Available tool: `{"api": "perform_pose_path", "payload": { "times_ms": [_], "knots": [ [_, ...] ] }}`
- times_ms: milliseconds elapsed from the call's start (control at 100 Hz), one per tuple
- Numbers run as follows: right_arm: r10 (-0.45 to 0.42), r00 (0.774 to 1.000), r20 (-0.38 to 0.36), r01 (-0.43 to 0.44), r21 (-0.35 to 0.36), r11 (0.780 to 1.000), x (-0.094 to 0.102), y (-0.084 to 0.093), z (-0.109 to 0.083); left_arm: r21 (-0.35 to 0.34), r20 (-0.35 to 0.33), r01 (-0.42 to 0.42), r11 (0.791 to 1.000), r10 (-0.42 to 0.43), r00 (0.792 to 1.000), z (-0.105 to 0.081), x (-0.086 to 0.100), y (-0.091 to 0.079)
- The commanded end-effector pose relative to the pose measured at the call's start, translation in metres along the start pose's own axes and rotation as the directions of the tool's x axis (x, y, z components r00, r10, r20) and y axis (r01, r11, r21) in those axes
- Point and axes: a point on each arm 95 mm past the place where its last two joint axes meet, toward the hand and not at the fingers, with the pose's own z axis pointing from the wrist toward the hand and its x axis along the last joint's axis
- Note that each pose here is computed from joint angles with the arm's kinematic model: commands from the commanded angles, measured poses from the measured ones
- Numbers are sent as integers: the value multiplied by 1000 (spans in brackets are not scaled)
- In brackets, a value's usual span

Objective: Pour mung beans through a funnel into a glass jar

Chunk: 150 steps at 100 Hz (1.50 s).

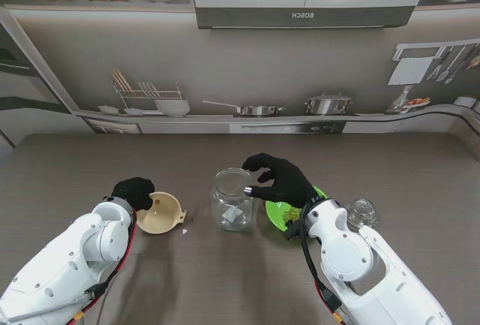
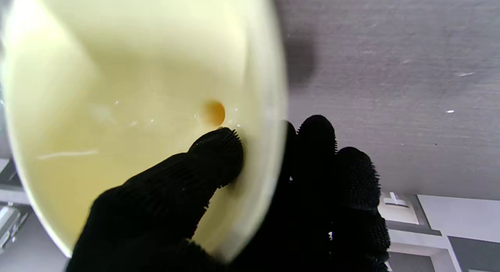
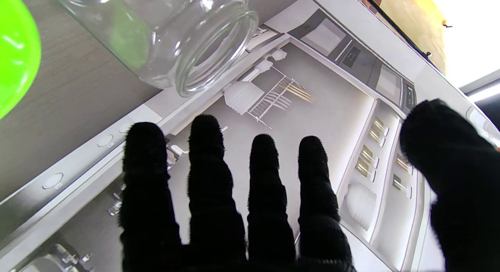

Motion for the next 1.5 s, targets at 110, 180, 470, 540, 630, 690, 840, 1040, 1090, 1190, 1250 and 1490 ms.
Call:
{"api": "perform_pose_path", "payload": {
  "times_ms": [110, 180, 470, 540, 630, 690, 840, 1040, 1090, 1190, 1250, 1490],
  "knots": [
    [10, 1000, 2, -10, 12, 1000, 1, -4, 0, 0, 10, 63, 998, -63, 998, 0, 3, 5],
    [11, 1000, 4, -11, 11, 1000, 1, -4, 0, 14, 13, 95, 995, -95, 995, -1, 3, 3],
    [10, 1000, 13, -10, 6, 1000, 0, -3, 0, 35, 12, 299, 954, -299, 954, -10, 15, -24],
    [10, 1000, 19, -10, 5, 1000, -1, -2, 0, 30, 10, 353, 935, -354, 935, -14, 20, -34],
    [10, 1000, 24, -10, 4, 1000, -2, -1, 0, 23, -2, 399, 917, -399, 917, -21, 26, -49],
    [9, 1000, 28, -9, 3, 1000, -3, -1, 1, 18, -17, 429, 903, -429, 903, -25, 30, -58],
    [7, 999, 38, -7, 6, 1000, -5, 0, 1, 14, -58, 490, 872, -488, 871, -34, 40, -83],
    [6, 999, 48, -6, 6, 1000, -8, 1, 2, -19, -95, 574, 818, -573, 814, -42, 56, -107],
    [7, 999, 51, -7, 7, 1000, -8, 2, 2, -34, -104, 579, 815, -579, 809, -44, 60, -111],
    [8, 998, 55, -8, 8, 1000, -8, 2, 2, -71, -120, 592, 803, -596, 794, -45, 70, -116],
    [8, 998, 57, -9, 7, 1000, -9, 2, 2, -98, -123, 604, 791, -612, 781, -46, 76, -119],
    [11, 998, 64, -12, 7, 1000, -10, 3, 2, -169, -138, 609, 775, -630, 764, -38, 98, -125]
  ]
}}
